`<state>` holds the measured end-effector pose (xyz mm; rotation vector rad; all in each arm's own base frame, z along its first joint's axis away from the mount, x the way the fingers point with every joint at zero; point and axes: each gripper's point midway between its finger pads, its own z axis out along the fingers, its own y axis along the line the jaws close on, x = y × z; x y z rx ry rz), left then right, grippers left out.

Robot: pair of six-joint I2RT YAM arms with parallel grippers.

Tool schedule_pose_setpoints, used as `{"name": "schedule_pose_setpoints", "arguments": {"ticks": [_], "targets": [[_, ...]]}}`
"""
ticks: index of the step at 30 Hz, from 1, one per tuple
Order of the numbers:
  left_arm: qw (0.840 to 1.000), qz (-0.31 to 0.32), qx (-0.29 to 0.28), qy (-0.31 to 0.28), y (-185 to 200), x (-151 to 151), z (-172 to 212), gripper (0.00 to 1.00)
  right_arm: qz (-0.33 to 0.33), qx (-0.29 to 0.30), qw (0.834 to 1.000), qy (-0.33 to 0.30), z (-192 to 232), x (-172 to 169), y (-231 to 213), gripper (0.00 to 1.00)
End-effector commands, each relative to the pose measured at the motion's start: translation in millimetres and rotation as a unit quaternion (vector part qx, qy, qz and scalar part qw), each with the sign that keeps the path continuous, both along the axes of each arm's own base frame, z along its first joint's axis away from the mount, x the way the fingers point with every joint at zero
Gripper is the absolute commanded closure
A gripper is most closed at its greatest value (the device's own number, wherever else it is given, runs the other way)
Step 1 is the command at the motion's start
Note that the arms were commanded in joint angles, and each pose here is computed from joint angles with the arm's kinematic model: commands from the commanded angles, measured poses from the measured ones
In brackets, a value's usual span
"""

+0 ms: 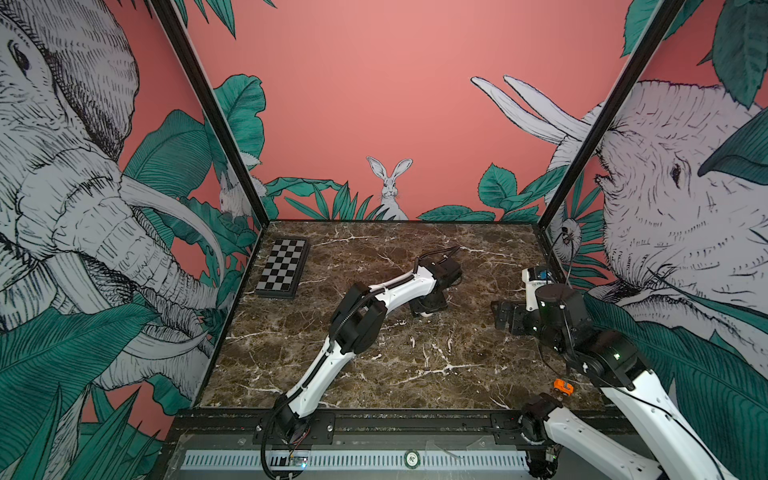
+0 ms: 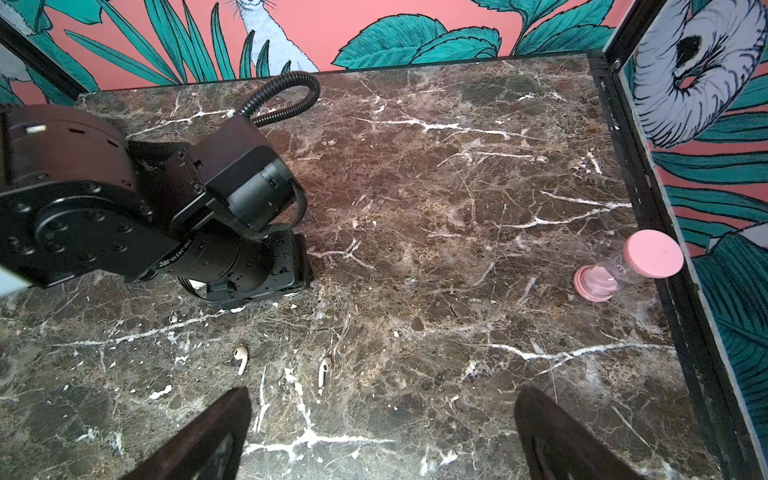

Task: Insert the wireless bluetooth earbuds into the charging case
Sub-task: 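Lower the left gripper and close it on the pink round case, then lift the pink case with the left gripper while right gripper approaches it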

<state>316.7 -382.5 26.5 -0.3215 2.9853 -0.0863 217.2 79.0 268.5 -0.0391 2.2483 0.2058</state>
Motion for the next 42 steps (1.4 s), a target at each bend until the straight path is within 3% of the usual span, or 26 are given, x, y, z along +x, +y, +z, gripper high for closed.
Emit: {"name": "schedule_pose_setpoints", "arguments": {"ticks": [1,9,23,35,39,40,42], "targets": [[1.0,0.016,0.007,0.007,4.9,0.5,-5.6,0.32,0.003,0.002,1.0,-0.009,0.8,4.3,2.4,0.02],[1.0,0.011,0.006,0.026,4.7,-6.8,-12.7,0.39,0.003,0.006,1.0,-0.011,2.2,4.4,3.2,0.02],[0.998,0.014,-0.007,0.067,2.1,-23.3,-23.2,0.39,0.004,0.01,1.0,-0.009,1.2,3.8,4.3,0.02],[0.998,-0.001,0.012,0.066,8.9,-22.9,-26.3,0.52,0.004,0.013,1.0,-0.009,0.6,4.1,5.0,0.02],[0.998,-0.02,0.016,0.063,10.5,-22.7,-24.6,0.68,0.004,0.014,1.0,-0.01,1.0,3.5,4.8,0.02],[0.998,-0.027,0.02,0.06,12.2,-22.1,-21.8,0.75,0.004,0.015,1.0,-0.011,1.6,3.6,4.6,0.02],[0.998,-0.051,0.018,0.044,11.7,-18.0,-14.3,1.0,0.005,0.014,1.0,-0.01,2.3,2.9,4.8,0.02]]}}
